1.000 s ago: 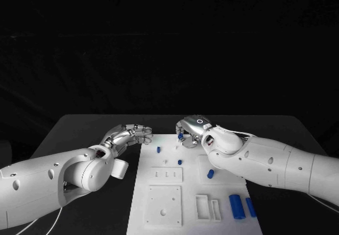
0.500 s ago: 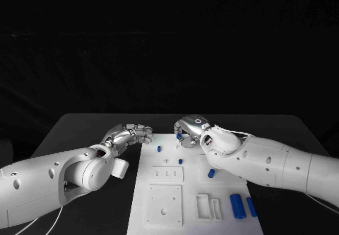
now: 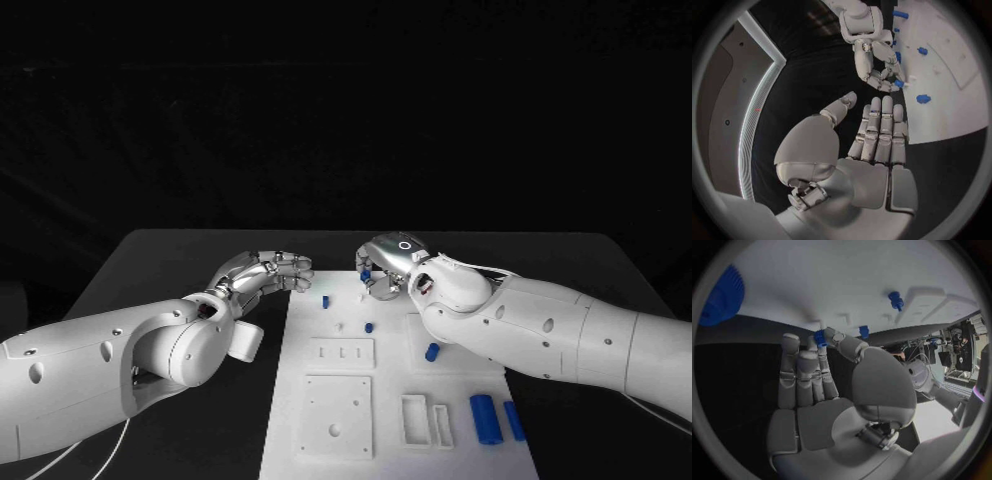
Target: Assemble the parts on the task board
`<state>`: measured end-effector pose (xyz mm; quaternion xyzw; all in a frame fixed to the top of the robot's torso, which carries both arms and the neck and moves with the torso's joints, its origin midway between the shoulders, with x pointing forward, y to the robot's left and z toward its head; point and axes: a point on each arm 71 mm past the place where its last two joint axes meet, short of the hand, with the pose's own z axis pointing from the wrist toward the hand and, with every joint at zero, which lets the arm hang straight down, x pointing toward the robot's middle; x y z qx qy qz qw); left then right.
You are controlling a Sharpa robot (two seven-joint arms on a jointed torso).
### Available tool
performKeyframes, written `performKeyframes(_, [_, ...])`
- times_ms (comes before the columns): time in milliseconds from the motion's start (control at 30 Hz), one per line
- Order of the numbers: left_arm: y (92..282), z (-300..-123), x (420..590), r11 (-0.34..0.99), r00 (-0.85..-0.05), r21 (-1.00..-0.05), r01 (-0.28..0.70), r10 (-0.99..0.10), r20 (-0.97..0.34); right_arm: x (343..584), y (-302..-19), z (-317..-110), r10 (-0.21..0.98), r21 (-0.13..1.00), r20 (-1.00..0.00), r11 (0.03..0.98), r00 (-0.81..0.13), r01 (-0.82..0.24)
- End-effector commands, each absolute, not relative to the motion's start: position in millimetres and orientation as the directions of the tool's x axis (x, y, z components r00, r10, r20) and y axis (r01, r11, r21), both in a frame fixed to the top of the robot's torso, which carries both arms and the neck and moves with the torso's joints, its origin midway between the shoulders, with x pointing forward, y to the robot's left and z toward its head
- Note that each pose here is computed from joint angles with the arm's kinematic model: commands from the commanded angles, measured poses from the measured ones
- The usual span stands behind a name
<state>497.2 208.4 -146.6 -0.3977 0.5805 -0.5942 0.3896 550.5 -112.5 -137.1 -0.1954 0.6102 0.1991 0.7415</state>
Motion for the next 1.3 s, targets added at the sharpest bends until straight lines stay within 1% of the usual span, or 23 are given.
performKeyframes(33, [207.5, -145.0, 497.3, -0.03, -0.386, -1.0, 0.008, -0.922, 0.025, 549.7, -112.7, -144.0, 0.029, -0.05, -0.99, 0.843, 0.139, -0.536])
performKeyframes(900, [210.7, -145.4, 499.7, -0.026, -0.376, -1.0, 0.009, -0.926, 0.02, 548.1, -112.2, -144.7, 0.032, -0.047, -0.99, 0.841, 0.137, -0.539])
performKeyframes(1300, [211.3, -145.5, 499.6, -0.025, -0.375, -1.0, 0.008, -0.927, 0.02, 550.3, -112.9, -144.4, 0.057, -0.022, -0.99, 0.845, 0.13, -0.535])
